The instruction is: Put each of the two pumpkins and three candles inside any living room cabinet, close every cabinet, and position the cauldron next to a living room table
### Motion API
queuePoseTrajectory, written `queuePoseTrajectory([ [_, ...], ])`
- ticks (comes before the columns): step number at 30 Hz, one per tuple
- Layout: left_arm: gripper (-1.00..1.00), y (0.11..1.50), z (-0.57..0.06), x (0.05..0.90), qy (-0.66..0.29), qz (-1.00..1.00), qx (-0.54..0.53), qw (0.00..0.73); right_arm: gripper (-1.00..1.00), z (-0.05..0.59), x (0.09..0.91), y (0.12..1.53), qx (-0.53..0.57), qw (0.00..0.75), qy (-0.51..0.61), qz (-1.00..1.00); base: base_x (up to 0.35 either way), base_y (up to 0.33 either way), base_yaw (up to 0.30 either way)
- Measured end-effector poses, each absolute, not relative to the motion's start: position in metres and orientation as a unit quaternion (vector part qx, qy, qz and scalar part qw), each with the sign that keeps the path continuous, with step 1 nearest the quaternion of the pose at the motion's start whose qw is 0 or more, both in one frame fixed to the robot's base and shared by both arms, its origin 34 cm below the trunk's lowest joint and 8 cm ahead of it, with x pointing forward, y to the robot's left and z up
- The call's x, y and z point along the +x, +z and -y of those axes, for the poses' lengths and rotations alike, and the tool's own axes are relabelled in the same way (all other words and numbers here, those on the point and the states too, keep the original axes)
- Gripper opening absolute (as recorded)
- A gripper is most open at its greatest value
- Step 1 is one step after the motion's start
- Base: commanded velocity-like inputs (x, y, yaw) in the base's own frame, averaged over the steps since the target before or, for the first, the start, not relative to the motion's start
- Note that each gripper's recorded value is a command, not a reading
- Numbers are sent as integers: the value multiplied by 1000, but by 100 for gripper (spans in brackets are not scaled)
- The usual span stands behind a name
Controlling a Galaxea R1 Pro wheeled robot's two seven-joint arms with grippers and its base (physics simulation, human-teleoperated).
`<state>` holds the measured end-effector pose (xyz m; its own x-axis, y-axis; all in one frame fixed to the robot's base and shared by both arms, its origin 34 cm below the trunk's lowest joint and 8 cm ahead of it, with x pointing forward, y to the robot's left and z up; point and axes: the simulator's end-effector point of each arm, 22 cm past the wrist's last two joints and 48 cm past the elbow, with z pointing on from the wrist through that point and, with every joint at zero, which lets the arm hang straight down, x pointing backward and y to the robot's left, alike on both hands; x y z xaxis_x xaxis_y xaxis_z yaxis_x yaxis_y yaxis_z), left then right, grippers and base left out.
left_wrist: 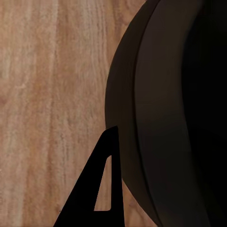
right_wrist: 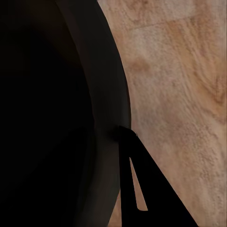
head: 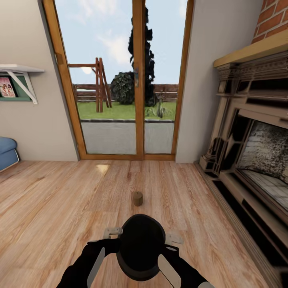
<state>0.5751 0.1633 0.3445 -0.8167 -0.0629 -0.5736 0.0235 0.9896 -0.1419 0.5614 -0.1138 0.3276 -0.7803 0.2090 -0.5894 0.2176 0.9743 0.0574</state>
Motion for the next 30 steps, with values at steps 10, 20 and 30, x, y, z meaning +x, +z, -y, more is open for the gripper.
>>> queuePoseTrajectory([
  [10,-100,364,-163,581,-72,-947,-10,312,-100,114,568,347,113,322,-6,-940,0,0,0],
  [20,-100,364,-163,581,-72,-947,-10,312,-100,114,568,347,113,322,-6,-940,-2,0,80],
  [30,-100,364,-163,581,-71,-947,-9,312,-100,114,567,347,113,321,-6,-940,-119,0,284],
])
